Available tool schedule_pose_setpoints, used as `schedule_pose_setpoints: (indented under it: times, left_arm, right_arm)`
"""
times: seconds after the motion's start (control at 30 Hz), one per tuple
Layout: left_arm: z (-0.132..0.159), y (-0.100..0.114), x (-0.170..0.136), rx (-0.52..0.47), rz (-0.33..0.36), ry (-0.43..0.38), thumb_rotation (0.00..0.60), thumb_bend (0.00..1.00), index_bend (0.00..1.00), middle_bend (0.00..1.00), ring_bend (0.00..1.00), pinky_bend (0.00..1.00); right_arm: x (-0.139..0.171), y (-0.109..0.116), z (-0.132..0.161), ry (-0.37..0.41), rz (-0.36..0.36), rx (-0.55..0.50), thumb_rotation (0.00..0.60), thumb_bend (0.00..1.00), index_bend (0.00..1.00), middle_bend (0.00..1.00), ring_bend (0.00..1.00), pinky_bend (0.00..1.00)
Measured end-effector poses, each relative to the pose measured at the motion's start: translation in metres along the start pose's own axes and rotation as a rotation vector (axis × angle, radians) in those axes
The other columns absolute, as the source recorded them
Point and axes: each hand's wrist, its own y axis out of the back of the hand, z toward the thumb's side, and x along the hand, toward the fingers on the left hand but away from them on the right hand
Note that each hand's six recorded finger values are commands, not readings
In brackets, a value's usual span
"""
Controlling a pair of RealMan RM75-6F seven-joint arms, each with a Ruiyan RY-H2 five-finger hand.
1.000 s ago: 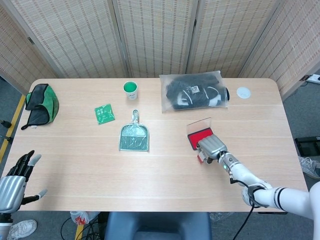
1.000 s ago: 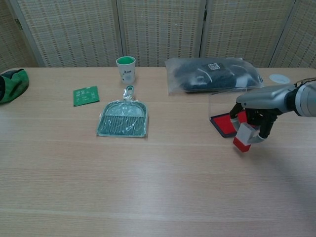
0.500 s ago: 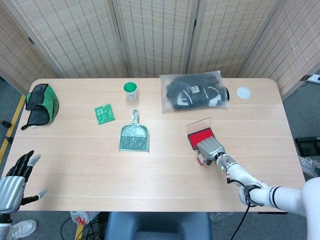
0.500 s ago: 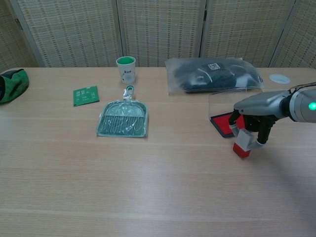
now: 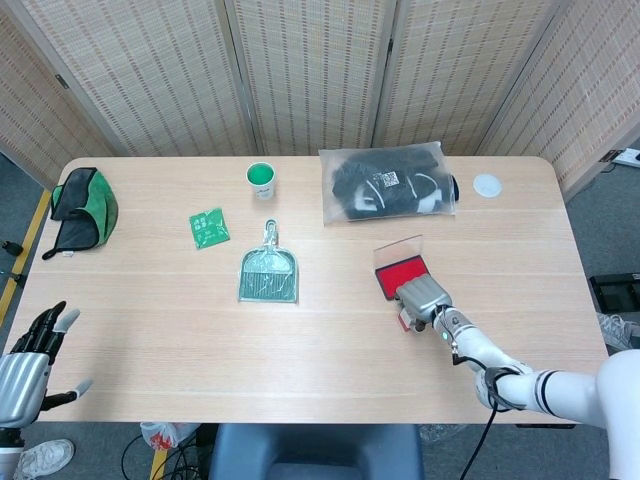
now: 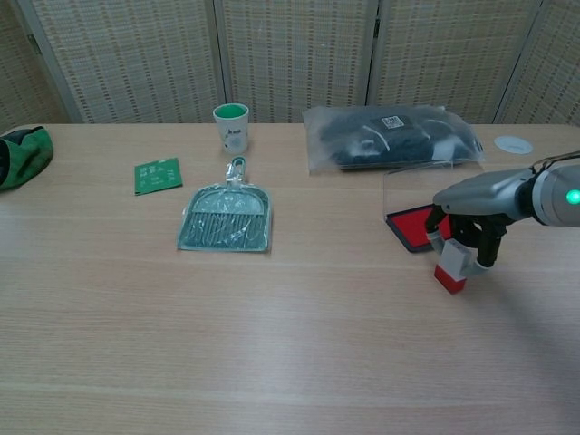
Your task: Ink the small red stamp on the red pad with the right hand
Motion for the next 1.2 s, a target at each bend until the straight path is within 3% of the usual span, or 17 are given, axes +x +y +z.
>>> schedule_pose_setpoints:
  times: [0.23,0.57,0.77,0.87,1.0,1.2]
  left_arm:
    - [0.000,0.000,0.000,-0.003,0.003,-0.004,0.600,0.18,0.05,0.00,0.00,0.26]
    - [0.000,0.001,0.000,-0.002,0.007,-0.005,0.600,0.18,0.05,0.00,0.00,0.26]
    - [0.000,0.001,0.000,-0.003,0.006,-0.004,0.600,0.18,0.05,0.00,0.00,0.26]
    - [0.001,0.000,0.001,0.001,0.004,-0.005,0.600,0.18,0.05,0.00,0.00,0.26]
    - [0.002,0.000,0.001,0.004,0.006,-0.006,0.600,0.18,0.05,0.00,0.00,0.26]
    - [0.000,0.003,0.000,0.001,0.020,-0.001,0.600,0.18,0.05,0.00,0.00,0.26]
  right_arm:
    - [0.006,0.001,-0.002,-0.007,0.007,-0.003,0.600,0.21,0.15,0.70,0.55,0.56]
    - [0.013,0.001,0.000,-0.006,0.014,0.012,0.600,0.18,0.01,0.65,0.49,0.50]
    - [0.037,0.016,0.000,-0.001,-0.026,0.019,0.600,0.16,0.00,0.54,0.41,0.45]
    - [0.056,0.027,-0.002,-0.007,-0.067,0.018,0.600,0.16,0.00,0.44,0.36,0.40]
    - [0.079,0.038,-0.014,-0.036,-0.140,0.022,0.600,0.16,0.00,0.30,0.28,0.30]
    - [0.105,0.034,-0.037,-0.114,-0.275,0.012,0.600,0.16,0.00,0.16,0.18,0.19]
